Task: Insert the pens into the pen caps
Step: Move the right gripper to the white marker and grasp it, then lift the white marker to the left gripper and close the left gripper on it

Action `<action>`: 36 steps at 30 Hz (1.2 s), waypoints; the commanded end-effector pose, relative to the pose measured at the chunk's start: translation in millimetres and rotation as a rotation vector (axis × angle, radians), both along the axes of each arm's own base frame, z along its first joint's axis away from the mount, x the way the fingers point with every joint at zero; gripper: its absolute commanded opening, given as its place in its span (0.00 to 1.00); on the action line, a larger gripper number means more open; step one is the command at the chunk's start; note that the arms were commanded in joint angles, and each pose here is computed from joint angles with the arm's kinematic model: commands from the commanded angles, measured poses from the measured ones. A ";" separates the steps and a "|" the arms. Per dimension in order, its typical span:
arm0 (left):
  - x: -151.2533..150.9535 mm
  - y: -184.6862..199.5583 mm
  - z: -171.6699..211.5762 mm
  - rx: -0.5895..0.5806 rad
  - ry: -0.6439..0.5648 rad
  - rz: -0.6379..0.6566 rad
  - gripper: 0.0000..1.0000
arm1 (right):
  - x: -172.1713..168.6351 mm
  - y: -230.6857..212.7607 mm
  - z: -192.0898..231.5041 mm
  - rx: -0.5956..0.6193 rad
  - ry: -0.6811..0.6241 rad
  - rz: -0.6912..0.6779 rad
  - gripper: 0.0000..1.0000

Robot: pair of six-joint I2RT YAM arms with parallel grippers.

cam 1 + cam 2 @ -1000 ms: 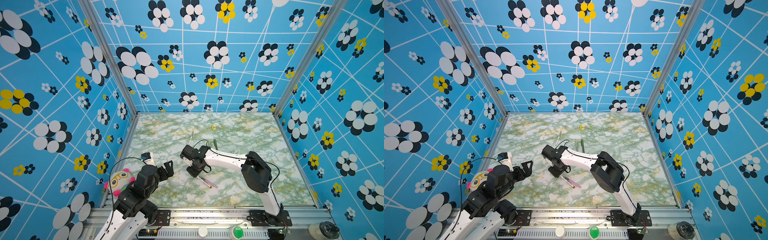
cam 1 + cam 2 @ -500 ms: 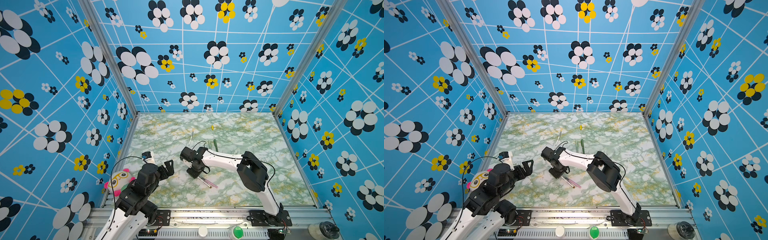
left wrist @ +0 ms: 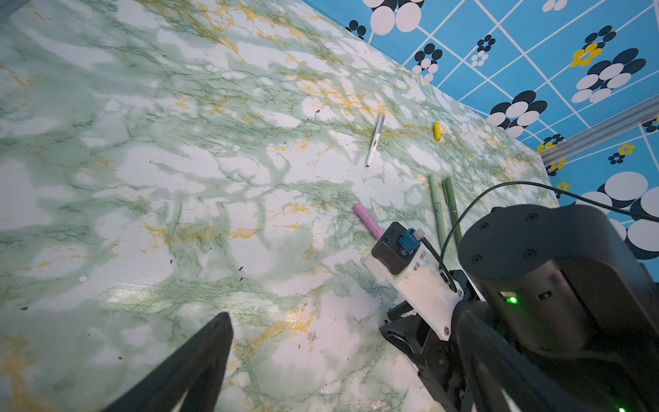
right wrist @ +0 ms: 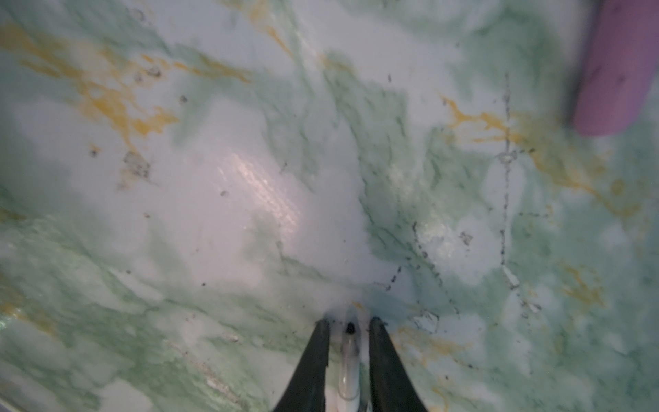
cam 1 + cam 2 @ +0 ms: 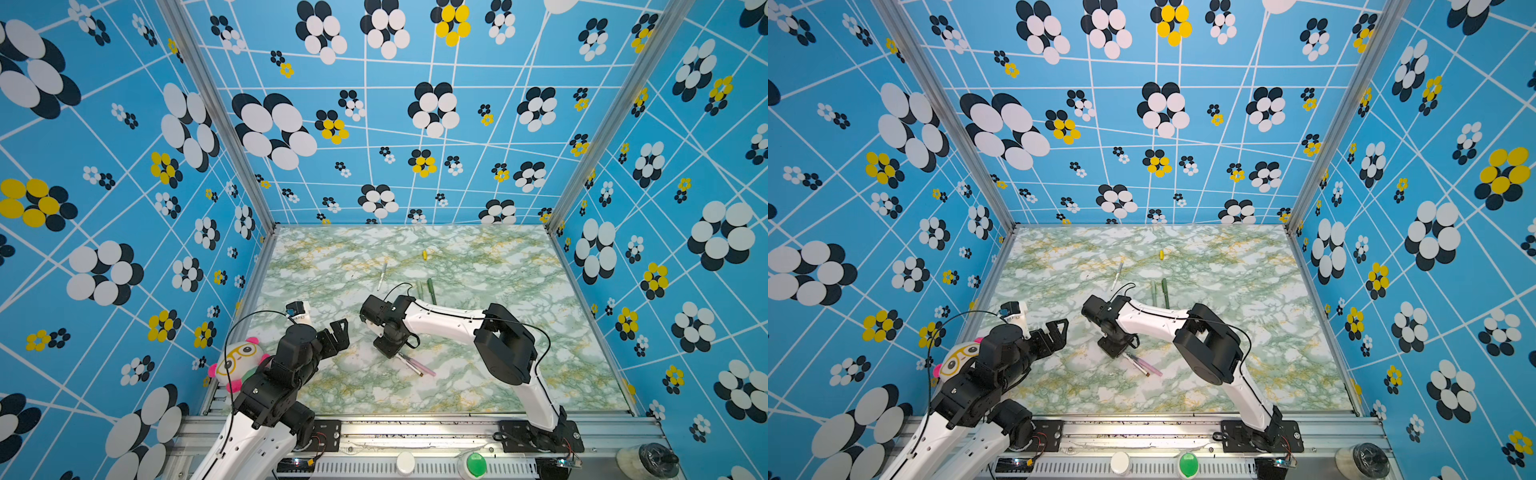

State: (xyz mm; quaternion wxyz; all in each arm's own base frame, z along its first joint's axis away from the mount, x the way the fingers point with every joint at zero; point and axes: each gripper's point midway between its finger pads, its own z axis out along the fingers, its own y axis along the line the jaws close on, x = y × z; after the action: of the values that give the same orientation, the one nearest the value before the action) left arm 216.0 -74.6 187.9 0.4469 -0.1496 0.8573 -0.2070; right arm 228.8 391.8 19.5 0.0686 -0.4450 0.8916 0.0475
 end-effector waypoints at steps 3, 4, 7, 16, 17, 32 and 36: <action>2.3 0.1 11.7 -0.008 -0.035 -0.003 0.99 | -23.3 -13.9 -15.3 -0.063 0.070 0.008 0.18; 2.4 0.1 11.5 -0.008 -0.036 -0.003 0.99 | -24.5 -12.2 -14.8 -0.054 0.078 0.010 0.18; 3.5 -0.6 12.6 -0.015 -0.045 -0.003 0.99 | -27.0 -6.4 -12.2 -0.026 0.101 0.000 0.16; 8.0 -4.7 16.1 -0.030 -0.065 -0.013 0.99 | -14.8 17.7 26.5 0.082 0.069 -0.011 0.14; 8.0 -5.1 16.5 -0.033 -0.067 -0.015 0.99 | -10.7 18.9 31.0 0.092 0.059 -0.018 0.13; 13.9 -42.5 30.3 -0.055 -0.151 -0.229 0.99 | 49.5 6.8 104.8 0.299 -0.026 -0.212 0.12; 16.0 -63.0 30.5 -0.062 -0.145 -0.340 0.99 | 59.8 -2.9 121.4 0.353 -0.044 -0.258 0.12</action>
State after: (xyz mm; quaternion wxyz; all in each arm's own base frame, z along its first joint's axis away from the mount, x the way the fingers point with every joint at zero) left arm 230.9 -119.2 210.8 0.4602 -0.0546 0.8383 -0.2873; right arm 287.2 390.7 121.6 0.1542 -0.3310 0.9175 0.1579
